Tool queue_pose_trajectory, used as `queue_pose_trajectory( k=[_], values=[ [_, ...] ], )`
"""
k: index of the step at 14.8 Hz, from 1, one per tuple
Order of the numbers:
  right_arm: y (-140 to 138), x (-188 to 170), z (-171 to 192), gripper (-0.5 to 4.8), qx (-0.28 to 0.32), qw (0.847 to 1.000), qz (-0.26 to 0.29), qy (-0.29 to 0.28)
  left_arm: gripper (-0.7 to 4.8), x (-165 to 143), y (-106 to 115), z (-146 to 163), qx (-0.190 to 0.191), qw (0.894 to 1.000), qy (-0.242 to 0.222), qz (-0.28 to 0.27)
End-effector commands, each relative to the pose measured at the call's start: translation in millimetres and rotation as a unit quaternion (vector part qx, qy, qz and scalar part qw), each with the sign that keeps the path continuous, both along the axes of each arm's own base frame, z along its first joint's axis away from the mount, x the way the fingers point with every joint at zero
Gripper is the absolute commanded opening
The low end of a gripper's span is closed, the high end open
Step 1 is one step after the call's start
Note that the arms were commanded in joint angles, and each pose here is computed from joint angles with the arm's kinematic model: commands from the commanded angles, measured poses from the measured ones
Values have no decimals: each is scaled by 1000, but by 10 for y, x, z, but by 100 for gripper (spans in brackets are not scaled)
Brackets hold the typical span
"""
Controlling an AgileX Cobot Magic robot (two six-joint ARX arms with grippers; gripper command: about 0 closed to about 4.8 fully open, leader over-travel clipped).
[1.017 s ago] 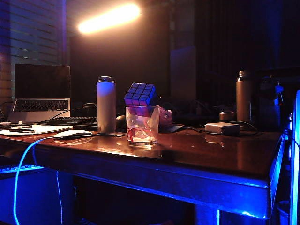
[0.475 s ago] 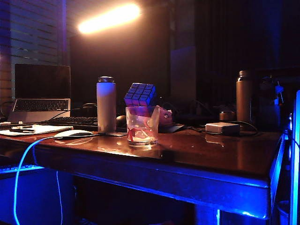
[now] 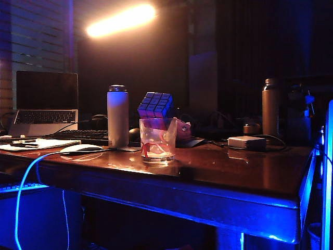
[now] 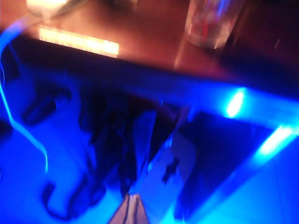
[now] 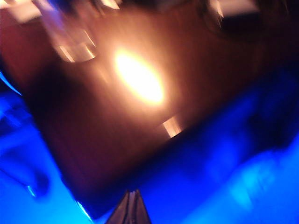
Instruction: Stack the Rubik's Cube on top of the glass cup.
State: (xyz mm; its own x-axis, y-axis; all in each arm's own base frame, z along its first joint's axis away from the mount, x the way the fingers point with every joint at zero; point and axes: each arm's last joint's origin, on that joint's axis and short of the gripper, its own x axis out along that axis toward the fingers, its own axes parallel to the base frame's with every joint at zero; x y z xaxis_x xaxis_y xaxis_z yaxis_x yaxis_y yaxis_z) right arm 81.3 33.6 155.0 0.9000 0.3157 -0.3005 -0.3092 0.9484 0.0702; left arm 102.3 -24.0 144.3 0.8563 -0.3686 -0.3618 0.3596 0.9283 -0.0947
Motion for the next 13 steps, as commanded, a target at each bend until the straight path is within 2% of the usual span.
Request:
queue_pose_trajectory(
  k=[1, 3, 13],
  values=[
    [-1, -6, -56, -5, -7, 1000, 0, 20, -4, 4, 4, -69, 13, 1000, -4, 4],
    [-2, -7, -55, -5, -7, 1000, 0, 20, -4, 5, 5, -90, 36, 999, -12, -2],
    [-3, -6, -53, -5, -7, 1000, -2, 19, -2, 9, 12, -96, 38, 999, -15, 10]
  ],
)
